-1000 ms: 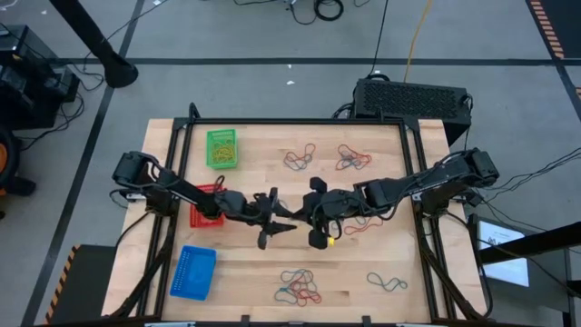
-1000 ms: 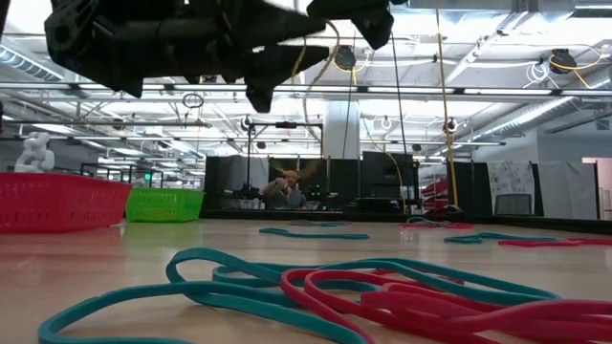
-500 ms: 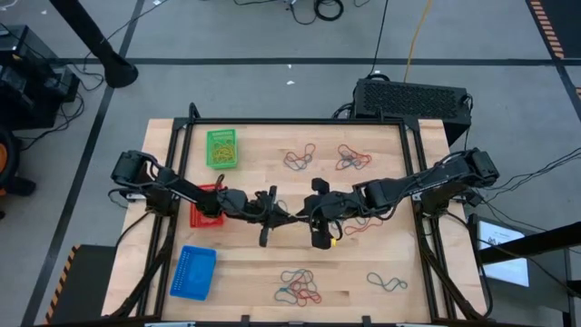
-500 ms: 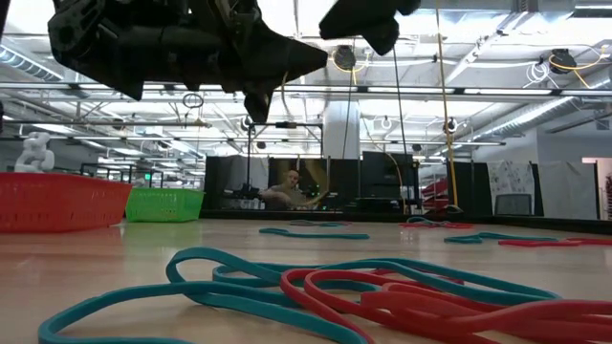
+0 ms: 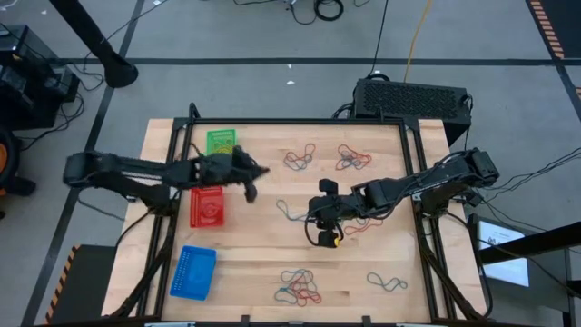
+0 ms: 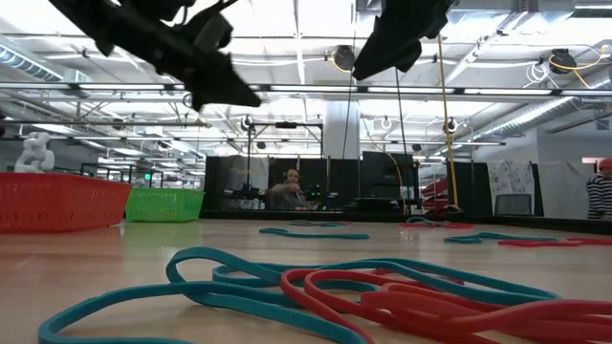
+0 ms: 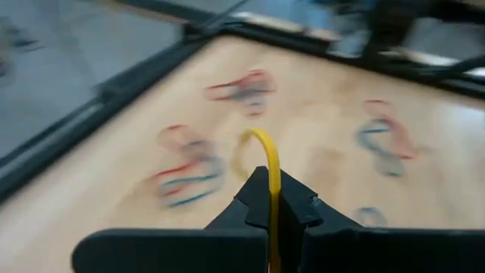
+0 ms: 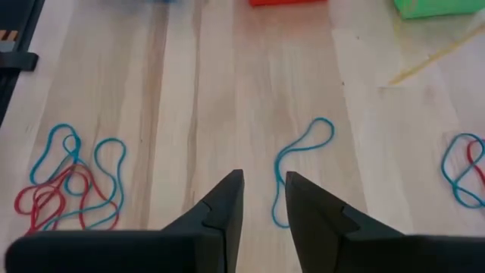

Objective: Sort rubber bands into baskets
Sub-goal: Put the yellow rubber band into the green bin

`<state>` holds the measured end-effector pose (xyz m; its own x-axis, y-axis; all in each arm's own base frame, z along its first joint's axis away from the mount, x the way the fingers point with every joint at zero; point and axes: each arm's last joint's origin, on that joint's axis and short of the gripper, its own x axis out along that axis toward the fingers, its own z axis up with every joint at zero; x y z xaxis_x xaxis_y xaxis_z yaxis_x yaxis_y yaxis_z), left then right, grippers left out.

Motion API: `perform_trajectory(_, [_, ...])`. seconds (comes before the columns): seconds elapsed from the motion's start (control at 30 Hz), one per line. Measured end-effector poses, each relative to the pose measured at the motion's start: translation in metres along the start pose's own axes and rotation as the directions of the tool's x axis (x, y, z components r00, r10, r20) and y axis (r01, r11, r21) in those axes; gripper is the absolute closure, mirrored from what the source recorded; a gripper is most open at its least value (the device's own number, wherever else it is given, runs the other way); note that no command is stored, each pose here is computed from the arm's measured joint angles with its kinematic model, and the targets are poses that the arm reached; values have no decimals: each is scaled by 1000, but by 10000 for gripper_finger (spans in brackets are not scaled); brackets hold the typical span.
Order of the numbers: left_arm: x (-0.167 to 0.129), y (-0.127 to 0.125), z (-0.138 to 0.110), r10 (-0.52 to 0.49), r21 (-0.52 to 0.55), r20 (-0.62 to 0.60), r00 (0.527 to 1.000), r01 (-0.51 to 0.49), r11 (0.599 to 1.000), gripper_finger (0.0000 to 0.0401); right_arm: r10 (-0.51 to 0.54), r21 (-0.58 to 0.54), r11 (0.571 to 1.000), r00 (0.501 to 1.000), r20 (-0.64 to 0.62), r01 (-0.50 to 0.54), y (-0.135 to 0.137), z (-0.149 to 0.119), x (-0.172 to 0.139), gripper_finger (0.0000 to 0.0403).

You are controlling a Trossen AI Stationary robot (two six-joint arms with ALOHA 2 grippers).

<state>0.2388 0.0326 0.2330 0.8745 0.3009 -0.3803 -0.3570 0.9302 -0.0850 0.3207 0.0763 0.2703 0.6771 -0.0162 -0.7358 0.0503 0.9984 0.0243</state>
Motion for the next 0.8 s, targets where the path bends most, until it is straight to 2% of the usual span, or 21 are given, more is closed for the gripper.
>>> perform_trajectory(0.1, [-19, 20, 5, 123, -17, -19, 992, -123, 992, 400, 5, -26, 1000, 1000, -1, -5, 2, -1, 0, 312])
perform_trajectory(0.2, [-36, 36, 8, 248, -53, -21, 968, -249, 967, 400, 8, -43, 999, 1000, 0, -8, 4, -1, -1, 312])
perform_trajectory(0.43, [-56, 65, 3, 506, -109, -88, 858, -513, 851, 401, 22, -67, 997, 1000, -3, -22, 10, -3, -2, 312])
perform_trajectory(0.8, [-42, 100, -10, 634, -108, -231, 738, -667, 737, 401, 38, -115, 993, 999, -3, -38, 17, -4, -4, 312])
